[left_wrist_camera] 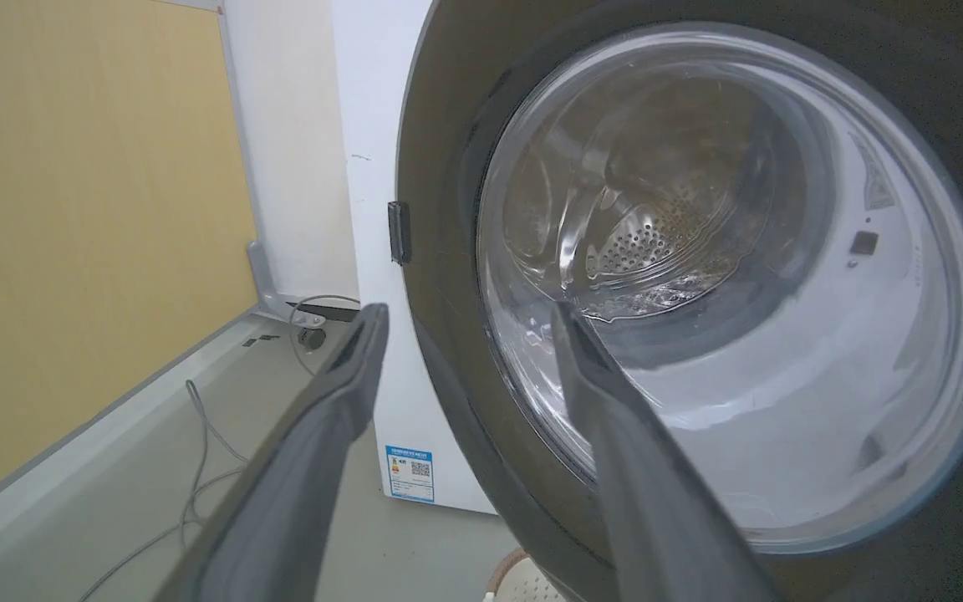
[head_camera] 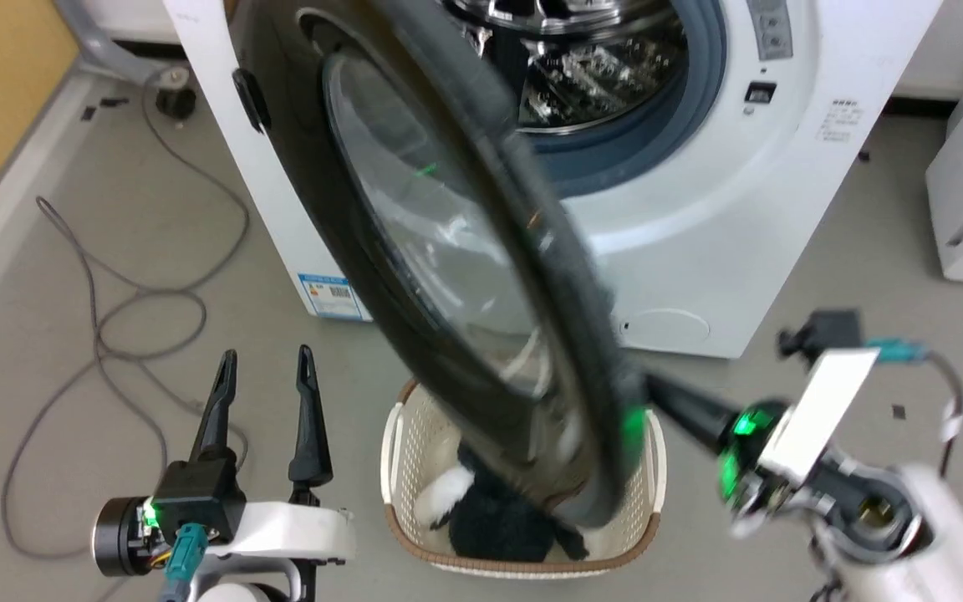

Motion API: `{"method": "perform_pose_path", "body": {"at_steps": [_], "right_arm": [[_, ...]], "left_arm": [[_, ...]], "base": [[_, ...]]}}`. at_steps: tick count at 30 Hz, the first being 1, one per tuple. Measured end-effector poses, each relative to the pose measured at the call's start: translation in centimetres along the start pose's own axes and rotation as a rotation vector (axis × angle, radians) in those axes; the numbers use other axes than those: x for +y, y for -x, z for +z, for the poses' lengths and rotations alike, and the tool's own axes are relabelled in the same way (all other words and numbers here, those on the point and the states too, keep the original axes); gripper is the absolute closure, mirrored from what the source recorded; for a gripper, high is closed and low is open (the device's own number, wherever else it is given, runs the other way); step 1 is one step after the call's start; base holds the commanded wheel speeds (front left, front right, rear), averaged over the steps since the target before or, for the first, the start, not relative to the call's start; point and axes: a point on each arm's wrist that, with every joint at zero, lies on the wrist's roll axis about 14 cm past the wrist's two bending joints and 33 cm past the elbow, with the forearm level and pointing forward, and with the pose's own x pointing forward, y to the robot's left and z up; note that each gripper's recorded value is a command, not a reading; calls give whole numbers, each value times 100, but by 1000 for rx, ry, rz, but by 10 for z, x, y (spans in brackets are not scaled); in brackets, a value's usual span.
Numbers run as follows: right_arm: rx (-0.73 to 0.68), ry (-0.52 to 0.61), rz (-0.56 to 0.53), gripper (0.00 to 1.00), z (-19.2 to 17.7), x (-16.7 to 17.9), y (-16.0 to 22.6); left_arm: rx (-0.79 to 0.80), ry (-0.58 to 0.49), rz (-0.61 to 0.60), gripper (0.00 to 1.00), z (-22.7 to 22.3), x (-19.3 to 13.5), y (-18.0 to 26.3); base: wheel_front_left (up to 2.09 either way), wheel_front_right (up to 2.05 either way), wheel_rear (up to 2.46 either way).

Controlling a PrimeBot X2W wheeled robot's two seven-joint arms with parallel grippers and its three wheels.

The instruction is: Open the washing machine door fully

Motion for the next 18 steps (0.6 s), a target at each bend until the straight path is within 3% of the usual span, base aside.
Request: {"method": "perform_pose_path", "body": {"at_steps": [13,18], "right_arm": [[130,13,67,100,-83,27,7],[79,46,81,100,-84,37,19]], "left_arm": [[-11,-1,15,0,7,9,21],[-5,4,8,0,7,10,30]], "base": [[0,0,0],[0,0,0]]}}
